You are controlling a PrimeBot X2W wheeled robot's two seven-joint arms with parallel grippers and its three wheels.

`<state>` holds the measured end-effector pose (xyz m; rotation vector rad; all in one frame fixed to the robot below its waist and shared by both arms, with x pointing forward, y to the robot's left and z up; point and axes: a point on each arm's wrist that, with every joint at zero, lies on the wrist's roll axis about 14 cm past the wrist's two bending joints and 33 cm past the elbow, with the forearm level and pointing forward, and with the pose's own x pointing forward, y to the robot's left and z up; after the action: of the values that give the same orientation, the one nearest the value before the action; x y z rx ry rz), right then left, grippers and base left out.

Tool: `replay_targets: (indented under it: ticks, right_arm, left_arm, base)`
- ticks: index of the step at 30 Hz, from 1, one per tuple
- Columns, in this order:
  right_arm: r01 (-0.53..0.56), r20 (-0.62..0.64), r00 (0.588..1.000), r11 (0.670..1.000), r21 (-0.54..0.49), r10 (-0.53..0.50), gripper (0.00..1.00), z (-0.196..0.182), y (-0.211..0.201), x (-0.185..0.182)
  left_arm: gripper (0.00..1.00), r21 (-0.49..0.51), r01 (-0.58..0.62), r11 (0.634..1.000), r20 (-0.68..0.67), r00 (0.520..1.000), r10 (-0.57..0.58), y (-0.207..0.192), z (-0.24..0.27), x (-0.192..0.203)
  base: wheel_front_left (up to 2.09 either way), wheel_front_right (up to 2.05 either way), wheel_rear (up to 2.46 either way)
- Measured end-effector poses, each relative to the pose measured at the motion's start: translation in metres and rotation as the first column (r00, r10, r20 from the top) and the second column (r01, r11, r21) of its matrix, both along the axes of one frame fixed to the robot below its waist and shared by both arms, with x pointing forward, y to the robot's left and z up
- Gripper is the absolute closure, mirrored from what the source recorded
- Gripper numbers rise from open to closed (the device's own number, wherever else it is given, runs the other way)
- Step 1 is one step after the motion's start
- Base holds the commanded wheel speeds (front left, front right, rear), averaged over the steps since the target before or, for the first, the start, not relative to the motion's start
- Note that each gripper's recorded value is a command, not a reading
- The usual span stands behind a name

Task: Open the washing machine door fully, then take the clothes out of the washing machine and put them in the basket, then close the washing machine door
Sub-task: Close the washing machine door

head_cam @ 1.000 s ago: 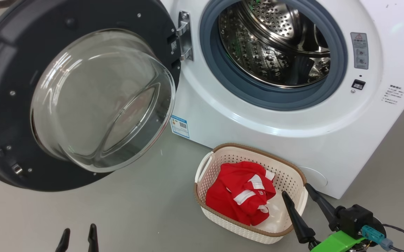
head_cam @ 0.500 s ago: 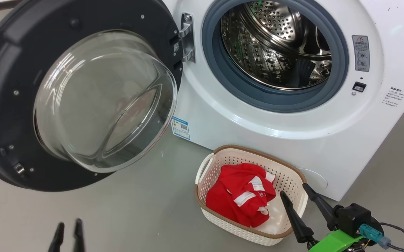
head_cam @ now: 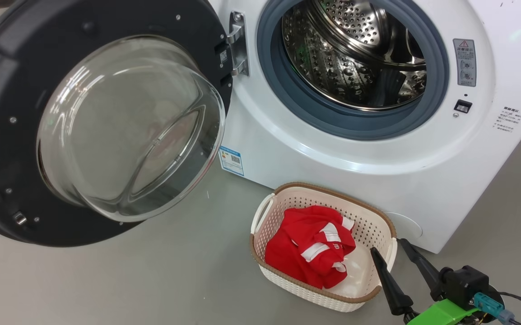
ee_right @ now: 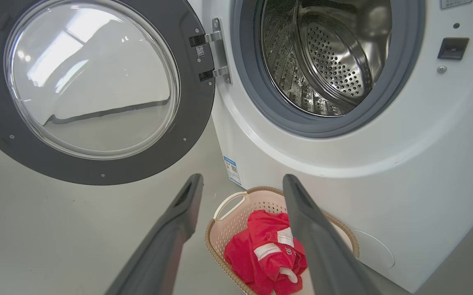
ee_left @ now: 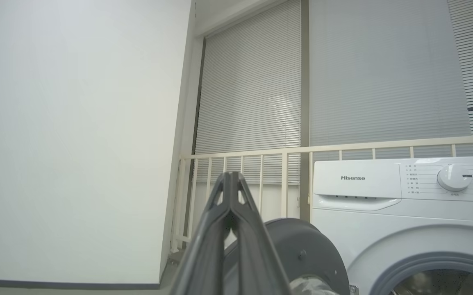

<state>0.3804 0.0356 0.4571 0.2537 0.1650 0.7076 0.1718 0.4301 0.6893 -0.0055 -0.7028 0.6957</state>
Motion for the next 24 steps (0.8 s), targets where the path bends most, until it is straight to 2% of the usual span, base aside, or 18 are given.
replay_targets:
  ticks: [4, 7, 9, 11, 15, 16, 19, 21, 24]
  right_arm:
    - [0.012, -0.009, 1.0, 1.0, -0.001, -0.012, 0.0, -0.003, -0.004, 0.0]
    - [0.025, -0.019, 1.0, 1.0, -0.008, -0.025, 0.0, -0.008, -0.009, 0.001]
    - [0.035, -0.021, 0.999, 0.999, -0.006, -0.036, 0.0, -0.009, -0.012, 0.004]
    - [0.041, -0.023, 0.999, 0.999, -0.005, -0.041, 0.0, -0.01, -0.013, 0.005]
    - [0.046, -0.028, 0.999, 0.999, -0.009, -0.046, 0.0, -0.014, -0.016, 0.007]
    - [0.049, -0.033, 0.998, 0.999, -0.013, -0.049, 0.0, -0.016, -0.017, 0.007]
    - [0.055, -0.046, 0.997, 0.998, -0.014, -0.056, 0.0, -0.021, -0.019, 0.008]
    - [0.06, -0.051, 0.997, 0.998, -0.014, -0.061, 0.0, -0.023, -0.021, 0.009]
    - [0.068, -0.061, 0.996, 0.998, -0.017, -0.069, 0.0, -0.027, -0.024, 0.01]
  left_arm:
    - [1.0, 0.094, -0.006, 0.996, 0.097, 0.995, -0.003, 0.025, 0.059, -0.001]
    - [1.0, 0.086, -0.006, 0.996, 0.135, 0.991, -0.006, 0.047, 0.081, 0.003]
    - [1.0, 0.035, 0.0, 0.999, 0.15, 0.989, -0.006, 0.064, 0.083, 0.009]
    - [1.0, -0.055, 0.018, 0.998, 0.169, 0.986, -0.008, 0.083, 0.076, 0.016]
    - [1.0, -0.254, 0.055, 0.966, 0.158, 0.987, -0.015, 0.119, 0.057, 0.031]
    - [1.0, -0.33, 0.066, 0.942, 0.133, 0.991, -0.023, 0.132, 0.051, 0.039]
    - [1.0, -0.425, 0.068, 0.903, 0.064, 0.997, -0.045, 0.144, 0.035, 0.051]
    - [1.0, -0.521, 0.091, 0.849, 0.018, 0.995, -0.096, 0.147, 0.016, 0.064]
    - [1.0, -0.676, 0.118, 0.728, -0.076, 0.971, -0.228, 0.139, -0.024, 0.086]
  base:
    - [0.0, 0.0, 0.0]
    - [0.0, 0.0, 0.0]
    - [0.0, 0.0, 0.0]
    - [0.0, 0.0, 0.0]
    - [0.0, 0.0, 0.0]
    - [0.0, 0.0, 0.0]
    - [0.0, 0.0, 0.0]
    - [0.0, 0.0, 0.0]
    - [0.0, 0.0, 0.0]
